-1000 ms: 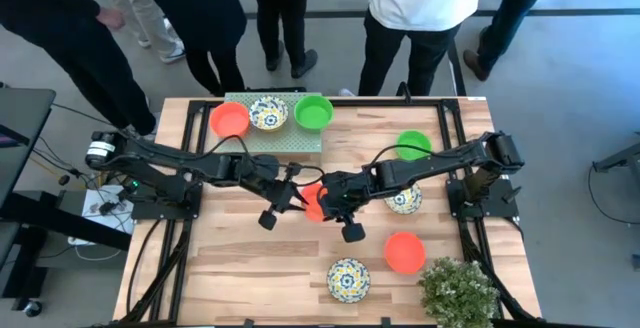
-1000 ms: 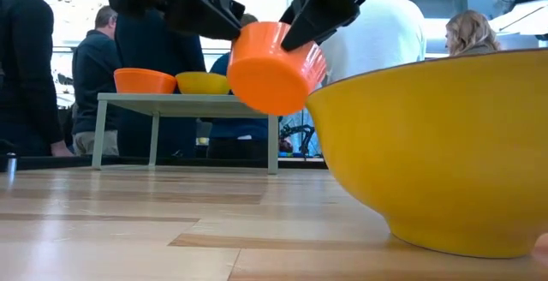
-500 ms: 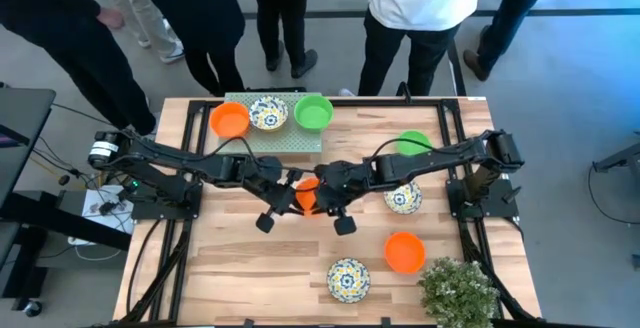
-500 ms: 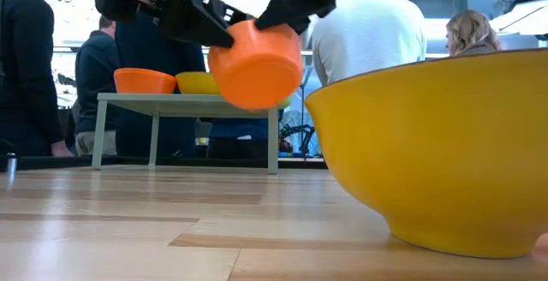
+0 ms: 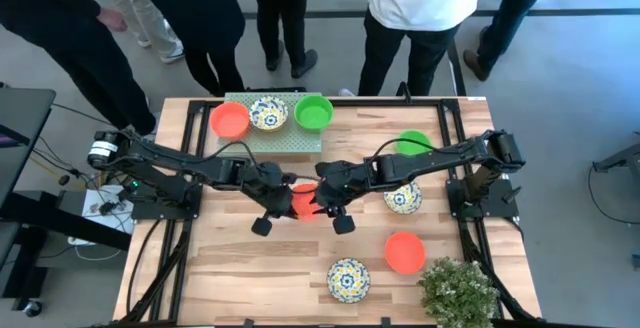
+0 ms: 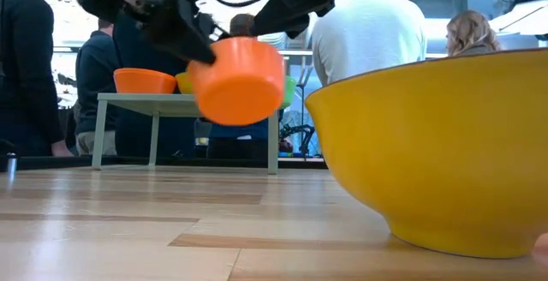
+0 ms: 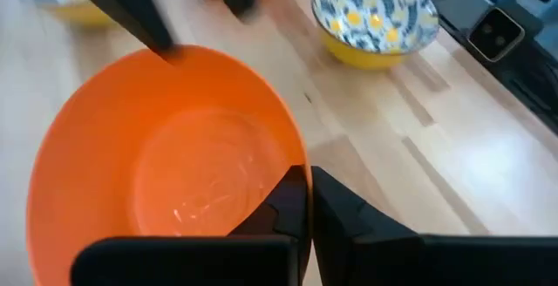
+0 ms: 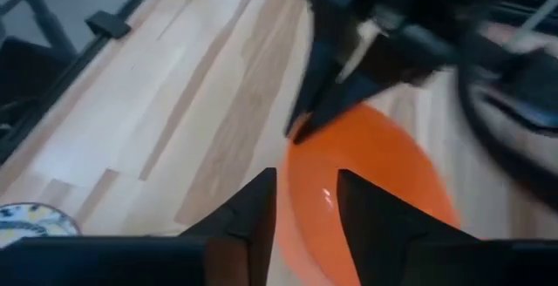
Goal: Pick & Place Mini bowls
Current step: Stack the orange bowl on top of the other orange bowl on the shelf
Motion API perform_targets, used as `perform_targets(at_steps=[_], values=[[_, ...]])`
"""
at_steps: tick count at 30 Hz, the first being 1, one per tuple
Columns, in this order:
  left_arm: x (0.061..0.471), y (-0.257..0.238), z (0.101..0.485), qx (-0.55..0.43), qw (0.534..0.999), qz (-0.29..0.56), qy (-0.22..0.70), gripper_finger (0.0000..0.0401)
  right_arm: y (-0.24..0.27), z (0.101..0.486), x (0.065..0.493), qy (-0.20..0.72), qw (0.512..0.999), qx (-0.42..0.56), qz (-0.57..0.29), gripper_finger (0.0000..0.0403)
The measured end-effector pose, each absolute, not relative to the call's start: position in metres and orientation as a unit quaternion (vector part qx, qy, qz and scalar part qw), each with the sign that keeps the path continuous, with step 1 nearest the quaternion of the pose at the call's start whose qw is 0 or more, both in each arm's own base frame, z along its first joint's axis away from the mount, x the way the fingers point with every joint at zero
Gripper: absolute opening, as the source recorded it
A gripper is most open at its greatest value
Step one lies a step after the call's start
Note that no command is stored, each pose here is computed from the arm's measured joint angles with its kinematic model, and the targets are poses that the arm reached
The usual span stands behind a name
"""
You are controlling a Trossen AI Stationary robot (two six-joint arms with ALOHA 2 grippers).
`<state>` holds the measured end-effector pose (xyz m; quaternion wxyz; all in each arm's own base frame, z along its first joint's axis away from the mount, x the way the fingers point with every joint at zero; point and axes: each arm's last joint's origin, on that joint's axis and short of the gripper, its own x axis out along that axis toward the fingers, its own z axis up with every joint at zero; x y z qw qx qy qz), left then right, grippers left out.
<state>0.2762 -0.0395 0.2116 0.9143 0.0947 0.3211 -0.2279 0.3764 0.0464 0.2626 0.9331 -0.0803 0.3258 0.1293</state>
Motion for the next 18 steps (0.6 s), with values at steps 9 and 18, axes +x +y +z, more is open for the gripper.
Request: perform_targets(at_steps=[9, 18], values=[[0.232, -0.07, 0.221, 0.162, 0.888, -0.12, 0.414, 0.0008, 0.047, 0.259, 0.373, 0.357, 0.928, -0.043, 0.099, 0.0146], [0.169, -0.049, 0.282, 0.142, 0.94, 0.043, 0.309, 0.0008, 0.047, 0.261, 0.375, 0.341, 0.933, -0.047, 0.1, 0.0141]])
